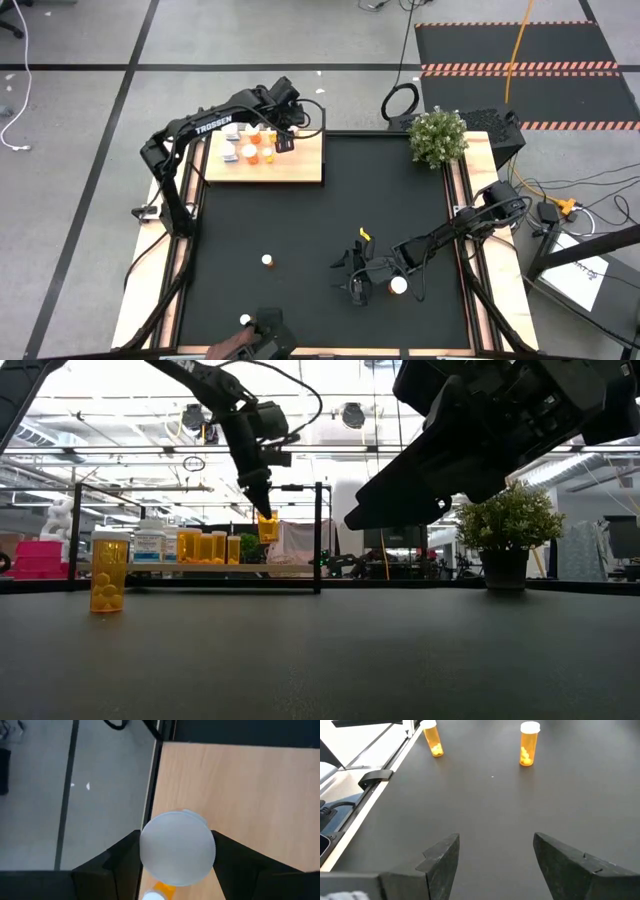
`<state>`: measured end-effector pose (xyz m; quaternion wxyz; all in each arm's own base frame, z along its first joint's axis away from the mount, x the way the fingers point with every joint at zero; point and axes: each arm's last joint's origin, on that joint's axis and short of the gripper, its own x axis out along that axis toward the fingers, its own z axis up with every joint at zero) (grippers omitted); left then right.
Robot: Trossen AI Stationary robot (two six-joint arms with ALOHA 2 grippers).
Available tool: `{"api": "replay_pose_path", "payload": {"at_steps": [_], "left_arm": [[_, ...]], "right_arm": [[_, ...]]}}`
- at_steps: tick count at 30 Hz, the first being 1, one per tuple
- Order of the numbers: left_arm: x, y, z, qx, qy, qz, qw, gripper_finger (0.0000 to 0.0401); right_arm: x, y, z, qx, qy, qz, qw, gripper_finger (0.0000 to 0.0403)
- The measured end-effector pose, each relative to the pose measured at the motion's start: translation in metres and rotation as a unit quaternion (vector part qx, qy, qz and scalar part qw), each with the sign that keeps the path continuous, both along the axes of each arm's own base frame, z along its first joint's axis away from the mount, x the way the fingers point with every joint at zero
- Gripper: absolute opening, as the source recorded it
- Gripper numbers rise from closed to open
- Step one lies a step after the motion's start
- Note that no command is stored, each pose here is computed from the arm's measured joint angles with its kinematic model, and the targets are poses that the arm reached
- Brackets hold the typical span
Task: Pick and place medicine bottles onto shelf by color
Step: Put the large orange pill bottle on the shelf
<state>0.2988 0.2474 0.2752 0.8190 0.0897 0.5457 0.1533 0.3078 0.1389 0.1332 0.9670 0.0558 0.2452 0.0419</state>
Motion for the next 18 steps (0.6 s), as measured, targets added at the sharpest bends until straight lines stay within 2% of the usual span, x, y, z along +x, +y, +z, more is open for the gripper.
{"api": "replay_pose_path", "payload": {"at_steps": [4,11,18], "left_arm": [[-0.001,0.006,-0.007,-0.007,0.009,0.005,1.0,0.0226],[-0.004,0.014,-0.019,-0.028,0.023,0.016,0.999,0.0214],[-0.007,0.015,-0.024,-0.053,0.027,0.016,0.998,0.0234]], "right_arm": [[0.0,0.0,0.0,0.001,0.0,-0.001,1.0,0.0249],[0.0,0.0,0.0,0.003,0.0,-0.002,1.0,0.0249],[0.0,0.0,0.0,0.0,0.0,0.0,1.0,0.0249]]}}
